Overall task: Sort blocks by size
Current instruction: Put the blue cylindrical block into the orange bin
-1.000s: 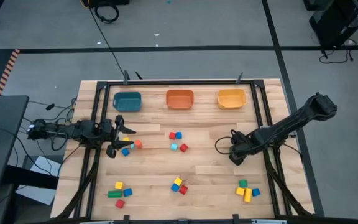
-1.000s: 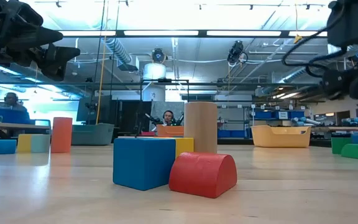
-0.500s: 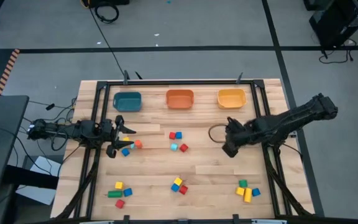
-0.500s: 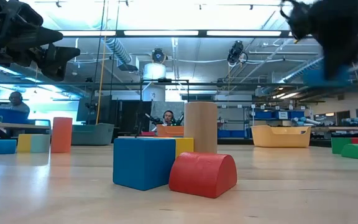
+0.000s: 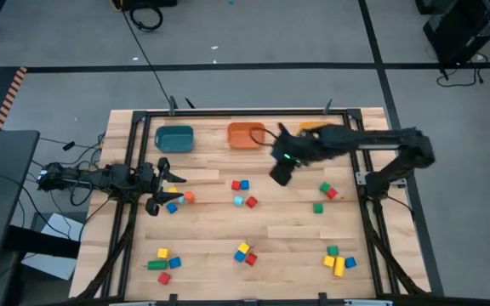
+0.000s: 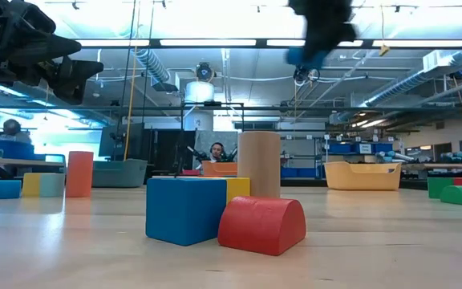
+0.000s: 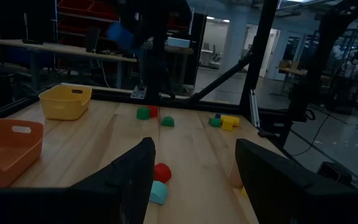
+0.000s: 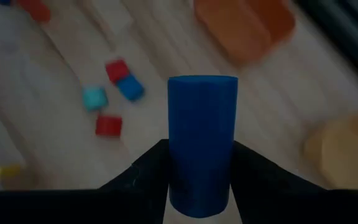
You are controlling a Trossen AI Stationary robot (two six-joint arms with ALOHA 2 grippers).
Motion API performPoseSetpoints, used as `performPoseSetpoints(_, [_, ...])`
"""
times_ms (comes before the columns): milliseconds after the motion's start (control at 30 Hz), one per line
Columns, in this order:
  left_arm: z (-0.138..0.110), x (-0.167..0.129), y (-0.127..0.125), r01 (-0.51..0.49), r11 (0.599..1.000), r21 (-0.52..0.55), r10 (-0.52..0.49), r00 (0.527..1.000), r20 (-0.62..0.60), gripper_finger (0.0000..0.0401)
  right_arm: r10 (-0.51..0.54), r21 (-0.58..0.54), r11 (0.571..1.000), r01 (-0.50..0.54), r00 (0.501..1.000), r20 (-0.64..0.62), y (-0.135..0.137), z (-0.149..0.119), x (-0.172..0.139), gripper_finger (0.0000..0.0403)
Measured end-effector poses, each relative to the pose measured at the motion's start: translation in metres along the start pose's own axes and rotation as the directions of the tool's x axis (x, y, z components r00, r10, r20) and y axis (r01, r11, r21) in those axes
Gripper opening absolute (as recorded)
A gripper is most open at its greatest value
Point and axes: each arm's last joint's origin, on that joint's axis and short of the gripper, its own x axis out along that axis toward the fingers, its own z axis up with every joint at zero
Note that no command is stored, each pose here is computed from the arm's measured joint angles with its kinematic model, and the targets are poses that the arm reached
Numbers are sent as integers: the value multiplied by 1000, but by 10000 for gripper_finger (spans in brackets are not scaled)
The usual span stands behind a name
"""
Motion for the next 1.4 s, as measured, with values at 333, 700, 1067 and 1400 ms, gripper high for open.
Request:
performPoseSetpoints(333, [0, 0, 0, 0, 1000, 0, 0, 1000, 0, 231, 6, -111, 994, -10, 999, -38, -5, 87, 68, 151])
performPoseSetpoints(700, [0, 0, 0, 0, 1000, 0, 0, 1000, 0, 231, -40, -142, 990, 19, 988, -148, -43, 122, 158, 151])
performPoseSetpoints(1067, [0, 0, 0, 0, 1000, 0, 0, 1000, 0, 231, 4, -40, 999, -14, 969, -249, -90, 123, 213, 151])
performPoseSetpoints(1400, [0, 0, 0, 0, 1000, 0, 0, 1000, -1, 231, 45, -4, 999, -47, 965, -260, -100, 122, 234, 151])
